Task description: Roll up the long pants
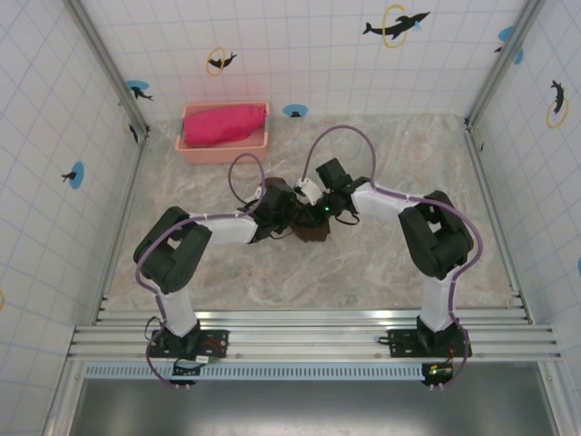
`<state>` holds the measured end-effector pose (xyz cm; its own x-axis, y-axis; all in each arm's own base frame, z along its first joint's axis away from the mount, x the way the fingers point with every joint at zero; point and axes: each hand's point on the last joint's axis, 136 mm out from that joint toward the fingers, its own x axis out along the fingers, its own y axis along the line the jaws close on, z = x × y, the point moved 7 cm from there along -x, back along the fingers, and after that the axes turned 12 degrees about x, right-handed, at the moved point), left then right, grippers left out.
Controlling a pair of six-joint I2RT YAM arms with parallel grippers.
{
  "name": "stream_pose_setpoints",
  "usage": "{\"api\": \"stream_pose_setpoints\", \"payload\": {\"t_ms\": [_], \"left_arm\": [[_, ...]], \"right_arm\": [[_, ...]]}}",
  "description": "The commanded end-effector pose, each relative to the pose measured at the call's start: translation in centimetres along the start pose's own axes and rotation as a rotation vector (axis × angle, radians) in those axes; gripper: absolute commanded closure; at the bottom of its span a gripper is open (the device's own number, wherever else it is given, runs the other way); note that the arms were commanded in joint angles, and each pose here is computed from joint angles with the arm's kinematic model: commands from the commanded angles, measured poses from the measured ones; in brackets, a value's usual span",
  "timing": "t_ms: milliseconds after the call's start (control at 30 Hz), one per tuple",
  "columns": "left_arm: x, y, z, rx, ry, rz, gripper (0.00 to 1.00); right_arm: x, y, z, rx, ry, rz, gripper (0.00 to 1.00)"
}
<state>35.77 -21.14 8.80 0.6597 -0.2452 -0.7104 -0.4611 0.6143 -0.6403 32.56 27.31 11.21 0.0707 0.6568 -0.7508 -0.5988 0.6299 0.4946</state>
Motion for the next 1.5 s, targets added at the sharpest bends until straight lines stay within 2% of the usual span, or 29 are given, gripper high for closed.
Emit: {"api": "stream_pose_setpoints", "payload": {"t_ms": [0,33,167,233,333,400,433,567,667,700,733,833,900,967,1033,1167,1333,1467], "left_arm": [[2.1,11.0,-4.2,0.084,0.160,0.455,1.00],[1.9,11.0,-4.2,0.098,0.170,0.495,1.00],[0.9,11.0,-4.0,0.129,0.188,0.560,1.00],[0.3,10.3,-3.6,0.162,0.194,0.567,1.00],[0.1,8.3,-2.9,0.198,0.185,0.494,1.00],[0.1,5.8,-2.2,0.222,0.154,0.397,1.00],[0.4,3.8,-1.6,0.242,0.124,0.288,1.00],[-0.7,-4.3,1.4,0.248,-0.031,-0.151,1.00],[-3.2,-11.1,5.1,0.239,-0.152,-0.459,1.00],[-4.4,-13.7,6.3,0.241,-0.201,-0.600,1.00],[-5.7,-15.7,8.9,0.225,-0.278,-0.724,1.00],[-9.1,-19.5,13.0,0.177,-0.435,-0.927,1.00],[-10.9,-21.0,15.7,0.166,-0.513,-1.016,1.00],[-12.7,-22.1,18.6,0.169,-0.574,-1.069,1.00],[-13.8,-21.9,21.3,0.192,-0.622,-1.056,1.00],[-14.5,-18.7,26.6,0.165,-0.737,-0.974,1.00],[-13.5,-14.6,31.9,0.117,-0.804,-0.888,1.00],[-11.0,-12.2,34.4,0.073,-0.815,-0.860,1.00]], "right_arm": [[0.2,-0.5,-6.9,0.289,0.324,0.094,0.99],[-0.4,-0.6,-6.6,0.290,0.312,0.080,0.90],[-5.0,-2.7,-4.6,0.316,0.152,-0.046,0.15],[-8.6,-4.5,-3.4,0.358,0.017,-0.129,0.00],[-13.3,-6.8,-2.8,0.414,-0.129,-0.254,0.02],[-15.3,-8.4,-3.1,0.457,-0.173,-0.374,0.02],[-15.8,-9.4,-3.5,0.481,-0.173,-0.456,0.02],[-15.6,-11.8,-4.8,0.574,-0.140,-0.562,0.01],[-15.0,-12.6,-5.3,0.606,-0.131,-0.592,0.02],[-14.8,-12.8,-5.6,0.611,-0.125,-0.603,0.01],[-14.6,-13.0,-5.8,0.619,-0.116,-0.612,0.02],[-14.2,-13.3,-6.4,0.628,-0.102,-0.621,0.01],[-14.0,-13.4,-6.7,0.627,-0.096,-0.632,0.02],[-13.8,-13.7,-7.1,0.624,-0.080,-0.650,0.02],[-13.7,-13.9,-7.4,0.621,-0.069,-0.669,0.01],[-13.6,-14.1,-8.0,0.615,-0.047,-0.686,0.02],[-13.4,-14.3,-8.2,0.613,-0.023,-0.702,0.01],[-13.0,-14.4,-8.4,0.604,-0.001,-0.719,0.01]]}}
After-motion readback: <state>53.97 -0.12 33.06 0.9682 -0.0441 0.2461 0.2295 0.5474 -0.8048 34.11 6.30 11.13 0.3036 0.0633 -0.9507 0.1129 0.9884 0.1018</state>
